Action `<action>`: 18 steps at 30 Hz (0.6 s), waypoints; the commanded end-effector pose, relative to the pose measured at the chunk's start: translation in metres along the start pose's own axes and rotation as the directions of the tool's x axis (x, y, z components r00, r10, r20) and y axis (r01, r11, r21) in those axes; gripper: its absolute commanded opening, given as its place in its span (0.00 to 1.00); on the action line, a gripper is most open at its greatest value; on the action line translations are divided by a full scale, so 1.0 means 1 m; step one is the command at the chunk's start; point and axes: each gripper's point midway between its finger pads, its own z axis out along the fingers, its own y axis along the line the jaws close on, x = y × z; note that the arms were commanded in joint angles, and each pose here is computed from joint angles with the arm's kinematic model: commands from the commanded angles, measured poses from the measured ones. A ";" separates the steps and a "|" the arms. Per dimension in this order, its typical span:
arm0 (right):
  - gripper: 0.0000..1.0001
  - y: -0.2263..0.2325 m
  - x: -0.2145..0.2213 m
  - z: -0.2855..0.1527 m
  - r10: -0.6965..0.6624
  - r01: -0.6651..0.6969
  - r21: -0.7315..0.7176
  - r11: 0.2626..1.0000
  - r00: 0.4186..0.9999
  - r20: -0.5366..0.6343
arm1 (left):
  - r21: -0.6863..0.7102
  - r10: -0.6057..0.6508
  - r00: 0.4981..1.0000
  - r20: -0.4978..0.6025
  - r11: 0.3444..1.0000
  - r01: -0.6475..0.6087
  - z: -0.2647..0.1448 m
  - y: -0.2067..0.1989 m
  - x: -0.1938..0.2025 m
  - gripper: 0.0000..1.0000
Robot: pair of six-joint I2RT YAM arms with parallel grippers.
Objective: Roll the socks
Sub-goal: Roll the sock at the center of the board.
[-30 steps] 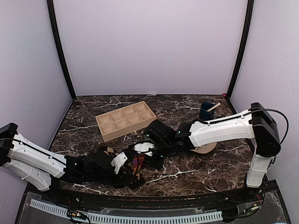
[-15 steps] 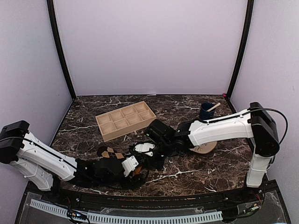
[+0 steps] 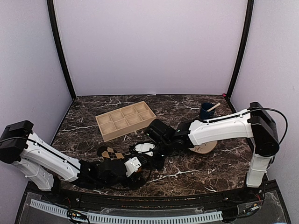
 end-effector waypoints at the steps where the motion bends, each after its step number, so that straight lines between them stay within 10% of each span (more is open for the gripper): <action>1: 0.00 -0.003 -0.005 -0.001 0.011 -0.010 -0.004 1.000 1.000 0.007 | -0.017 0.014 1.000 -0.001 1.000 -0.014 -0.001 0.002 -0.006 0.46; 18: 0.00 -0.004 -0.004 -0.003 0.014 -0.014 -0.005 1.000 1.000 0.006 | 0.021 0.014 0.999 -0.042 1.000 -0.013 -0.002 -0.005 -0.002 0.17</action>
